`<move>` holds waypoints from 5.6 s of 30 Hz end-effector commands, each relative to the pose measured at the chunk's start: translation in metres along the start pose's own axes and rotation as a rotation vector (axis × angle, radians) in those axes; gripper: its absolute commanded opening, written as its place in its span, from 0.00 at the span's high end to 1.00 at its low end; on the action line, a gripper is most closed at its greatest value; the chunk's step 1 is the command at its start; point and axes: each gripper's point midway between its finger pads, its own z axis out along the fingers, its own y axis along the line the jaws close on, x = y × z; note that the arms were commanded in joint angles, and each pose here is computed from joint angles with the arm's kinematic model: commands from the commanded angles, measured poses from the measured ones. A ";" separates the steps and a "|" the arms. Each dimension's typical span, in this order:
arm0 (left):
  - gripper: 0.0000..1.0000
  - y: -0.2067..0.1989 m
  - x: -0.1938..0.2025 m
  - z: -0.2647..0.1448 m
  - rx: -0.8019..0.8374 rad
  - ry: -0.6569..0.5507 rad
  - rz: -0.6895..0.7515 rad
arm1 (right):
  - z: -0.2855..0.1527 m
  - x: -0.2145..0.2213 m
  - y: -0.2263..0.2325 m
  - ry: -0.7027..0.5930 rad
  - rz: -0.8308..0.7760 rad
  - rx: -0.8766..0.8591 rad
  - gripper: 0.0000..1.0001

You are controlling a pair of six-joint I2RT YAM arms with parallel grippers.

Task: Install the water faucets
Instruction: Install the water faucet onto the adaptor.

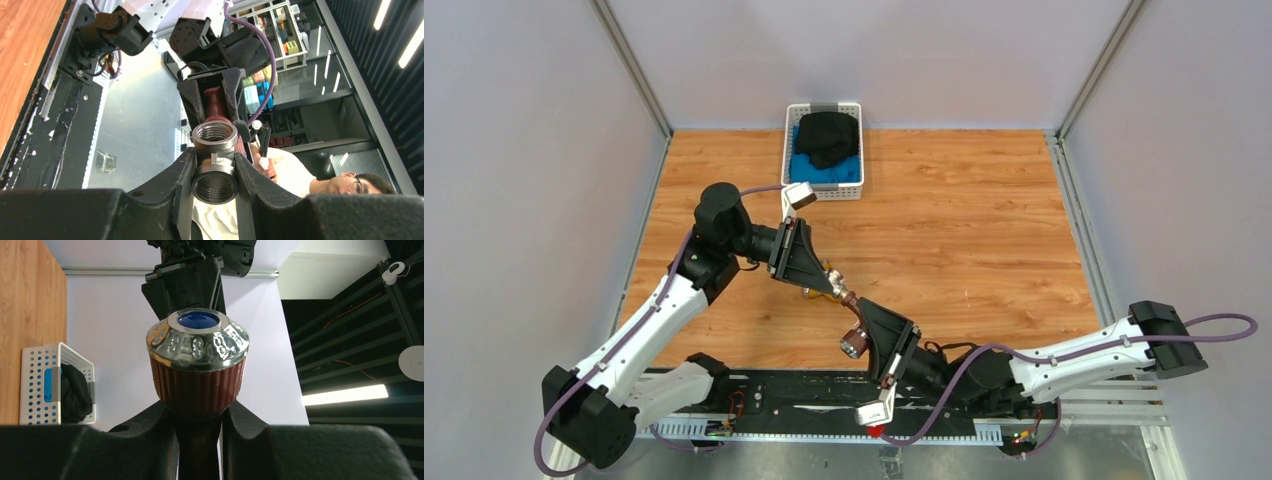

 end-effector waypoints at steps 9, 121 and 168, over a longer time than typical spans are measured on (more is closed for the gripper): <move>1.00 -0.008 0.014 -0.001 0.023 0.042 0.003 | -0.011 -0.009 0.000 -0.047 0.054 -0.061 1.00; 1.00 -0.004 0.020 0.011 0.007 0.016 0.066 | 0.007 0.005 -0.007 0.103 0.208 0.047 1.00; 1.00 0.015 -0.028 0.015 -0.040 -0.148 0.121 | -0.011 0.010 0.041 0.121 0.506 -0.219 1.00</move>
